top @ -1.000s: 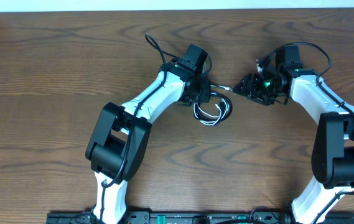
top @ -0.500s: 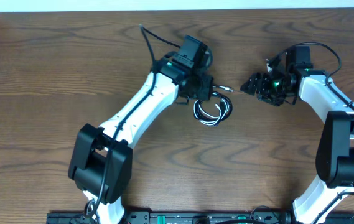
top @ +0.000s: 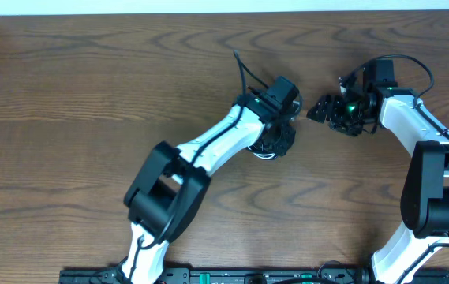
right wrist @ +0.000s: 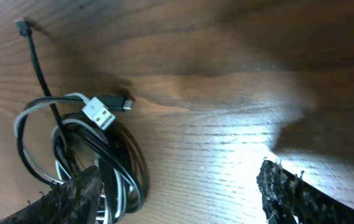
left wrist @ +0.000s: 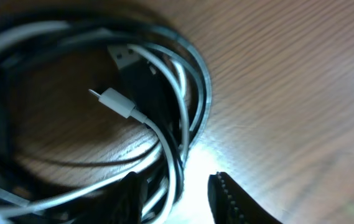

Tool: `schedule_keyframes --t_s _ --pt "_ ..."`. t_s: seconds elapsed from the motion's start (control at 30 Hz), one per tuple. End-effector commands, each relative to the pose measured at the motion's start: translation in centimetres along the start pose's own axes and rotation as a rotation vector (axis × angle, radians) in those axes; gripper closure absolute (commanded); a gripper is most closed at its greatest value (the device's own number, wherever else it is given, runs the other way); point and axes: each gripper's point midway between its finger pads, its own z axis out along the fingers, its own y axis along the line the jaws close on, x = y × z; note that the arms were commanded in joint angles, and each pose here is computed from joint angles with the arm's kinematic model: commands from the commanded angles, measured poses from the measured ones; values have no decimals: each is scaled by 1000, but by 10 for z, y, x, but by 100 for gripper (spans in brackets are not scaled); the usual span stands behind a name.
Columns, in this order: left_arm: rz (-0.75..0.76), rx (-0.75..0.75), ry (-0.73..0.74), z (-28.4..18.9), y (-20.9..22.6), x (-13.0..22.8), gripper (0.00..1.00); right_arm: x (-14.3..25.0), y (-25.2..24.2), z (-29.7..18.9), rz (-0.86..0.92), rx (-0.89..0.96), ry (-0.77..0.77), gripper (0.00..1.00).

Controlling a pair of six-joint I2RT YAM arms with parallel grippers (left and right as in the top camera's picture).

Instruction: Untangle cables

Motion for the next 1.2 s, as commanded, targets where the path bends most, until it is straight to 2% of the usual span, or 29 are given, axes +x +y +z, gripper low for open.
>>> schedule_keyframes --t_s 0.0,0.23,0.43,0.63,0.73,0.77,0.8,0.93,1.0,1.17 --pt "9 -24 22 13 6 3 64 1 -8 2 -11 37 9 23" --pt "24 -18 9 25 3 0 64 2 -9 2 -17 39 12 23" --pt "26 -19 15 29 2 1 73 2 -9 2 -17 39 13 23" --pt "28 -17 6 30 2 -1 76 2 -9 2 -17 39 11 25" --pt "23 -16 2 30 2 -2 81 2 -8 2 -17 38 12 29" --pt "16 -14 -6 28 2 -4 92 3 -8 2 -17 35 13 34" --pt "14 -10 -11 25 2 -6 92 3 -6 2 -16 27 17 37" --pt "7 5 -83 -3 2 -24 93 2 9 -2 -30 -47 16 35" --pt "0 64 -140 -32 -3 -36 93 0 28 -11 -77 -133 2 35" --pt "-158 147 -232 -85 7 -53 93 -7 63 -40 -143 -251 -59 34"
